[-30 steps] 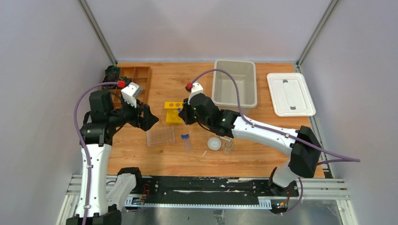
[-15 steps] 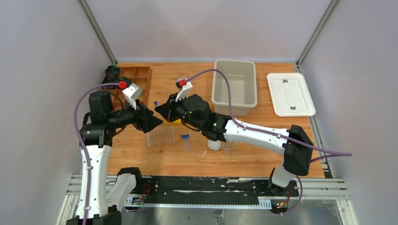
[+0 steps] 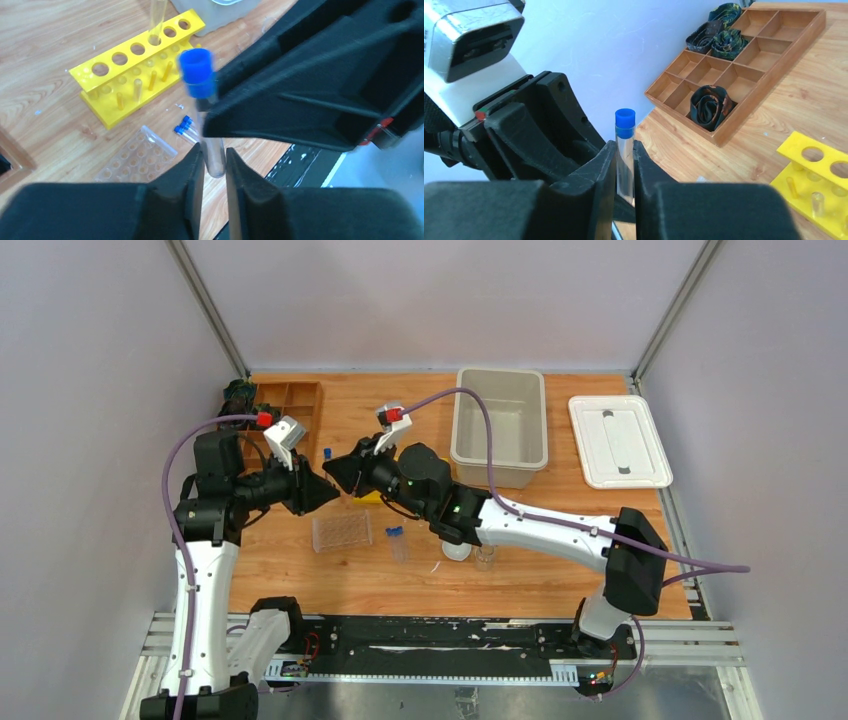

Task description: Organize the chemistry lab equipment

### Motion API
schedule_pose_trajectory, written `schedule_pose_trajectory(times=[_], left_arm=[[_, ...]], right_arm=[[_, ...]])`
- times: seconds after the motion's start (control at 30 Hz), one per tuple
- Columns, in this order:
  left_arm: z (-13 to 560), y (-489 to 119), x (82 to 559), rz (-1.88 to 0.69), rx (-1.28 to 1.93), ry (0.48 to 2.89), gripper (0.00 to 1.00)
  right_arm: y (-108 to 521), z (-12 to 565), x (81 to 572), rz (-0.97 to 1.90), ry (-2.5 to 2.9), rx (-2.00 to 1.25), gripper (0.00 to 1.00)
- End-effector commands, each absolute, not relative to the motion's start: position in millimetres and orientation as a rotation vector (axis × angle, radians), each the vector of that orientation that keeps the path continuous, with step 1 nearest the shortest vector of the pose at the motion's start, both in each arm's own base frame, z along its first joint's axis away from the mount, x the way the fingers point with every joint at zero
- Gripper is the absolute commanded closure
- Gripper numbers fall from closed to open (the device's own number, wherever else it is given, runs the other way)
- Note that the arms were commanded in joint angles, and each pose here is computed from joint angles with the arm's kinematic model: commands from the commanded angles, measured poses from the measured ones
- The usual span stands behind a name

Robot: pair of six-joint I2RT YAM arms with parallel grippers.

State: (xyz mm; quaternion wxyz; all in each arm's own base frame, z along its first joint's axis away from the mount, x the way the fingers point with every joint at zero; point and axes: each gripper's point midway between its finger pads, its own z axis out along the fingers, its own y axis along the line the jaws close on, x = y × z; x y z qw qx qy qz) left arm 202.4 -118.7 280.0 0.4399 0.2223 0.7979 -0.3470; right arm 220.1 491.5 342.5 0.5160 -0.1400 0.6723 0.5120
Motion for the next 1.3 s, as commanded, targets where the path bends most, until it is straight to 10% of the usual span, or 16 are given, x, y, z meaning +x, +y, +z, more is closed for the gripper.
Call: schedule_pose_trajectory(times=[0.0,0.13,0.63,1.07,1.17,1.27], left_arm=[[278,-114,205,-0.813,0.564,1.975,0.82],[275,-112,203,-0.758,0.632,1.937,0.92],[269,-107,201,-0.680,0.708,1.898,0.98],[267,-108,196,-0.673,0.731,1.882,0.97],[266,-107,197,-0.666,0.728,1.888,0.85],[262,-104,201,-0.651,0.706,1.917,0.33]], right_arm=[[481,356,220,1.202,1.616,-0.278,0.70],[473,349,230,1.124,1.734,-0.311,0.54],[487,343,218,1.161,1.908,-0.593,0.55],[495,338,222,1.147,1.904,-0.633,0.82],[494,333,223,1.136,1.911,-0.639,1.00],[486,327,229,1.081,1.909,-0.647,1.00]])
